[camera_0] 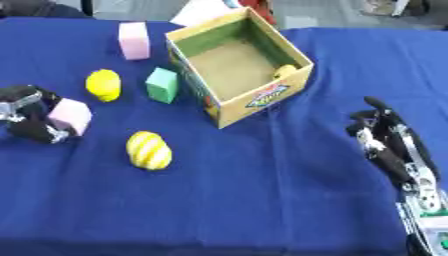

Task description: Pick up objects on the table and place them in the box.

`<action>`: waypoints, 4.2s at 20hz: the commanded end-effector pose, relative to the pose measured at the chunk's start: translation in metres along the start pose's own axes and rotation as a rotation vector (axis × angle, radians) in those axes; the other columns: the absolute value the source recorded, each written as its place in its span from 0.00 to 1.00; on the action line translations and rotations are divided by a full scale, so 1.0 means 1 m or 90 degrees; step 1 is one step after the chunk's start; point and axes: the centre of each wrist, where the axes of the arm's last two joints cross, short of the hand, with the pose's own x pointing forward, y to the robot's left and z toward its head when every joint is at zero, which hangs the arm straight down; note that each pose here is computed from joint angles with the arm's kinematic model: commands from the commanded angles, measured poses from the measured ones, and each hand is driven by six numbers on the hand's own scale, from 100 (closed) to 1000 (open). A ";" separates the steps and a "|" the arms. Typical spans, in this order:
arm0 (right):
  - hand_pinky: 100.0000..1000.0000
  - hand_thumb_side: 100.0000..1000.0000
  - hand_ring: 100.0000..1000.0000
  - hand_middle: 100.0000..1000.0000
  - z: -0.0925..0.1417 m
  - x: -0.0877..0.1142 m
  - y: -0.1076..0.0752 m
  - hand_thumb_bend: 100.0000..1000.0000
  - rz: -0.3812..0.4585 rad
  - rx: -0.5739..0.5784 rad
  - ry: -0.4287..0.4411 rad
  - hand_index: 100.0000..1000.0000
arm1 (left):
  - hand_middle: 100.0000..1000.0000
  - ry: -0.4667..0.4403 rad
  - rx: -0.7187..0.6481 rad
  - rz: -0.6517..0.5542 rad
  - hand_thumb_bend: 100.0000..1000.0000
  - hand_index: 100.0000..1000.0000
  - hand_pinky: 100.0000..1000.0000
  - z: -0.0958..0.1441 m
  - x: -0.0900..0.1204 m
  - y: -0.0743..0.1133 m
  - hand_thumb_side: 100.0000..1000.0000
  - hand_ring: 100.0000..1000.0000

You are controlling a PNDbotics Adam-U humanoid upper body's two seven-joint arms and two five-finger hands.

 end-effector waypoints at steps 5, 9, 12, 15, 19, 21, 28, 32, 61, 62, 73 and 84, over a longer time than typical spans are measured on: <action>0.61 0.37 0.58 0.62 -0.004 0.005 -0.003 0.00 0.009 0.001 -0.013 0.92 | 0.52 0.014 0.037 -0.006 0.17 0.71 0.58 0.005 -0.004 0.010 0.10 0.52; 0.61 0.37 0.58 0.62 -0.004 0.005 -0.004 0.00 0.010 -0.001 -0.013 0.92 | 0.48 0.016 0.073 0.000 0.08 0.68 0.55 0.009 -0.004 0.015 0.09 0.48; 0.61 0.37 0.58 0.62 -0.004 0.005 -0.004 0.00 0.010 -0.002 -0.012 0.92 | 0.47 0.017 0.103 0.007 0.04 0.66 0.54 0.013 -0.004 0.020 0.09 0.47; 0.61 0.37 0.58 0.62 -0.004 0.005 -0.005 0.00 0.011 -0.003 -0.012 0.92 | 0.46 0.015 0.137 0.015 0.01 0.66 0.53 0.019 -0.003 0.028 0.09 0.46; 0.61 0.37 0.57 0.62 -0.003 0.004 -0.005 0.00 0.011 -0.004 -0.010 0.92 | 0.45 -0.009 0.196 0.013 0.00 0.66 0.52 0.028 0.008 0.048 0.09 0.46; 0.61 0.37 0.58 0.62 -0.003 0.004 -0.004 0.00 0.011 -0.002 -0.010 0.92 | 0.45 -0.034 0.223 0.003 0.00 0.66 0.52 0.031 0.020 0.062 0.09 0.46; 0.61 0.36 0.57 0.62 -0.001 0.002 -0.002 0.00 0.009 0.008 -0.005 0.92 | 0.45 -0.132 0.252 -0.046 0.00 0.66 0.53 0.017 0.076 0.102 0.09 0.46; 0.61 0.36 0.57 0.62 -0.001 0.001 0.000 0.00 0.007 0.013 -0.004 0.92 | 0.46 -0.184 0.243 -0.071 0.00 0.66 0.53 -0.002 0.115 0.112 0.09 0.46; 0.61 0.35 0.57 0.62 -0.009 0.004 0.011 0.00 -0.004 0.046 -0.020 0.92 | 0.73 -0.337 0.098 -0.210 0.31 0.88 0.70 -0.063 0.213 0.087 0.38 0.68; 0.61 0.35 0.57 0.62 -0.009 0.004 0.011 0.00 -0.004 0.045 -0.020 0.92 | 0.73 -0.337 0.111 -0.206 0.29 0.87 0.70 -0.060 0.211 0.092 0.35 0.68; 0.61 0.36 0.57 0.62 -0.006 0.002 0.005 0.00 0.006 0.036 -0.012 0.92 | 0.71 -0.201 0.185 -0.178 0.35 0.86 0.73 -0.024 0.128 0.141 0.17 0.67; 0.61 0.36 0.57 0.62 -0.005 0.002 0.005 0.00 0.006 0.034 -0.010 0.92 | 0.73 -0.031 0.065 -0.137 0.42 0.86 0.74 -0.064 0.060 0.102 0.24 0.69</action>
